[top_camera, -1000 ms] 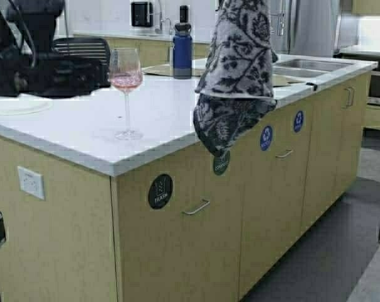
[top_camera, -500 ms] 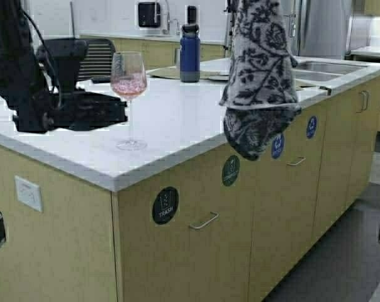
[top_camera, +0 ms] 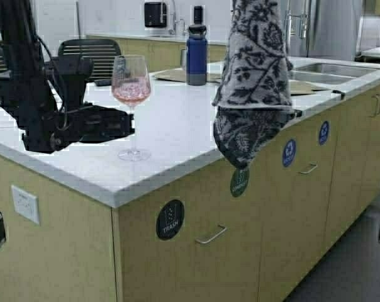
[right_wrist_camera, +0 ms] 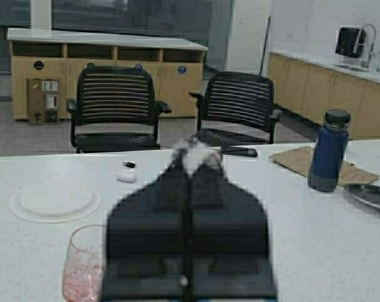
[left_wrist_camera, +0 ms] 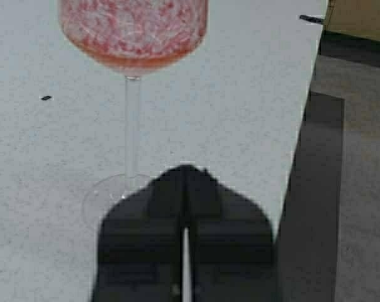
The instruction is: Get the cloth and wipe up the spill under the wine glass
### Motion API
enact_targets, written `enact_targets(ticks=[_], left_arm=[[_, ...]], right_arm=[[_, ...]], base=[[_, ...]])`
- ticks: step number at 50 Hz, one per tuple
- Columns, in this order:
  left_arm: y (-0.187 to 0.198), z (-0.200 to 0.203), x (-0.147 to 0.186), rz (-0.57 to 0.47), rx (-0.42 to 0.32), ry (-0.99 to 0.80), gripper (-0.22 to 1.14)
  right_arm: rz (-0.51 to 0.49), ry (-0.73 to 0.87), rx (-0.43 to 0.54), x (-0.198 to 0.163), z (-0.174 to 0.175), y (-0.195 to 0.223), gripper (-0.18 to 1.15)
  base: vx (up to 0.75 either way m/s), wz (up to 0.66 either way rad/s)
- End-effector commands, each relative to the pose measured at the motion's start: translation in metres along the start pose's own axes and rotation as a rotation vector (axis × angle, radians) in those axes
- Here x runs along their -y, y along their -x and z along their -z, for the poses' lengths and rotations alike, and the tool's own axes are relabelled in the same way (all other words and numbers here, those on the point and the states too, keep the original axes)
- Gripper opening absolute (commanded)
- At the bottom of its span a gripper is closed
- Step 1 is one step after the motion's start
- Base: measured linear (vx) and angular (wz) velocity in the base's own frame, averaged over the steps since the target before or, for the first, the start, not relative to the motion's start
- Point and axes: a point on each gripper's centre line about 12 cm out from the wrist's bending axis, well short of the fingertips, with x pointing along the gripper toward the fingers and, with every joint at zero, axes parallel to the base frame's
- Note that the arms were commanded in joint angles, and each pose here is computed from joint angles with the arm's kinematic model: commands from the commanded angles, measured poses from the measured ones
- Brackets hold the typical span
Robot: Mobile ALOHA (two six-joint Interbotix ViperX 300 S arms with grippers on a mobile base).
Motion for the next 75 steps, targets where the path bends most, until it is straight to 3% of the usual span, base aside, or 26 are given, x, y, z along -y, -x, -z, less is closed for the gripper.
enact_targets(ticks=[1,10,19,75], left_arm=[[-0.006,-0.005,0.002,0.010,0.031,-0.004,0.47],[-0.010,0.005,0.005,0.021,0.028,-0.011,0.76],[-0.016,0.018,0.017,0.120,0.020,-0.029,0.98],[-0.103,0.035,0.021,0.150,0.125,-0.073,0.98]], right_arm=[[0.002,-0.001,0.035,0.000,-0.009,-0.001,0.06],[0.002,-0.001,0.034,0.000,-0.008,-0.001,0.06],[0.000,-0.001,0.020,0.000,-0.004,-0.003,0.06],[-0.002,-0.001,-0.004,-0.001,0.005,-0.007,0.06]], base=[[0.13,0.06],[0.12,0.06],[0.09,0.06],[0.03,0.02]])
